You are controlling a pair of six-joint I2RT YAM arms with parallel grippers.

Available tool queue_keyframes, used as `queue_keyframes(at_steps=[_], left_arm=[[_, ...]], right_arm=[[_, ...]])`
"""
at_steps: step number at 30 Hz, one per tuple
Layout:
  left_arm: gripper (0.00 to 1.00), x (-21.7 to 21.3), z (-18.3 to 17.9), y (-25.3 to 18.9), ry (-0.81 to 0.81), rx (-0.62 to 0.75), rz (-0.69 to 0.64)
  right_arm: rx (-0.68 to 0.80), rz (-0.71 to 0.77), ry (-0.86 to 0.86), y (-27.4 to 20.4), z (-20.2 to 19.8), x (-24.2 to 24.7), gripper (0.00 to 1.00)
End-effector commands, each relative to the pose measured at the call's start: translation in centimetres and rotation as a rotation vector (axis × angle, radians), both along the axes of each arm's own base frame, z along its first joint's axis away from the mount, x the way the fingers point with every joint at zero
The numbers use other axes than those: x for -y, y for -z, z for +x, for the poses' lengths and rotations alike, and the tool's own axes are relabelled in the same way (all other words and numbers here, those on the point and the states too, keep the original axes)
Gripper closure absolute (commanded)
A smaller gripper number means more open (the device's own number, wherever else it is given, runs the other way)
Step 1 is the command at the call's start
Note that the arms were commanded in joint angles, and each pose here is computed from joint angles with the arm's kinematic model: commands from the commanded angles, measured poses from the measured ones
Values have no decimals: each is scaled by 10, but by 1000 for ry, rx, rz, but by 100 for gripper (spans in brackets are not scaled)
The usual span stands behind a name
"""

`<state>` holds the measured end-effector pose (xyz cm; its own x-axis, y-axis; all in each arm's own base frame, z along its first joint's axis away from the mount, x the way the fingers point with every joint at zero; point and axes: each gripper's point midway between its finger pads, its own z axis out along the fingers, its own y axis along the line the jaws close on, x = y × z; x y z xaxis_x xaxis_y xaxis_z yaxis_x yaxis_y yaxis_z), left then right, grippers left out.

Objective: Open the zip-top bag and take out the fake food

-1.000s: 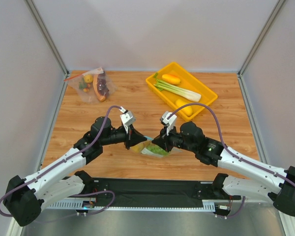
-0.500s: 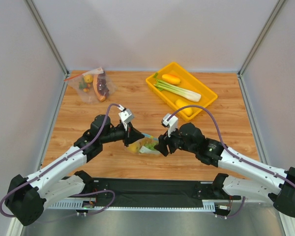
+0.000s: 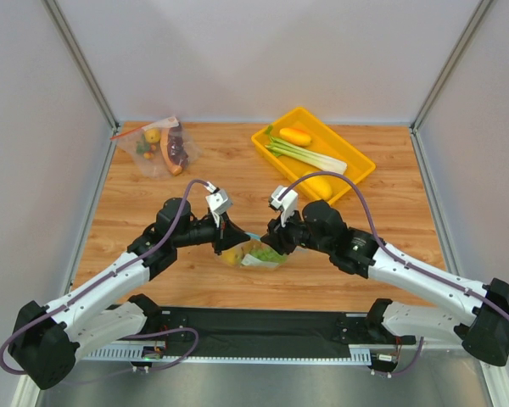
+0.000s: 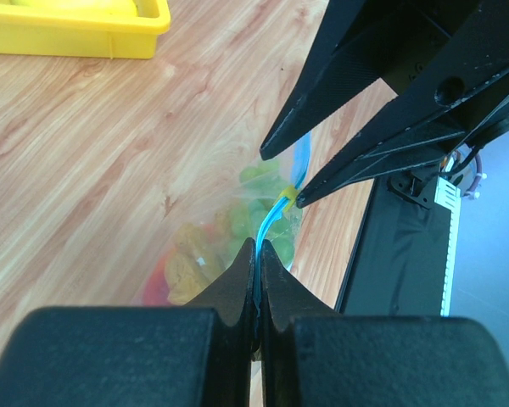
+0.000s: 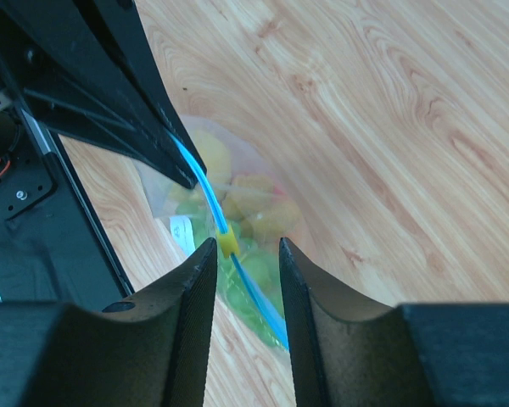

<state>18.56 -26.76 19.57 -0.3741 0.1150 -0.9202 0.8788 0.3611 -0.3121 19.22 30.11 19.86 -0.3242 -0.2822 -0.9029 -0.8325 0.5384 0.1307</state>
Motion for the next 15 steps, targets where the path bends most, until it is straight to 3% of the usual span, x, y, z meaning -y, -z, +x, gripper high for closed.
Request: queue_keyframes(at_steps=[1, 15], left_arm=[[100, 4, -2, -15, 37, 64, -24], [100, 5, -1, -14, 35, 62, -17]], right_arm=[[57, 55, -51, -25, 3, -13, 66], [2, 56, -141, -15, -14, -19, 75]])
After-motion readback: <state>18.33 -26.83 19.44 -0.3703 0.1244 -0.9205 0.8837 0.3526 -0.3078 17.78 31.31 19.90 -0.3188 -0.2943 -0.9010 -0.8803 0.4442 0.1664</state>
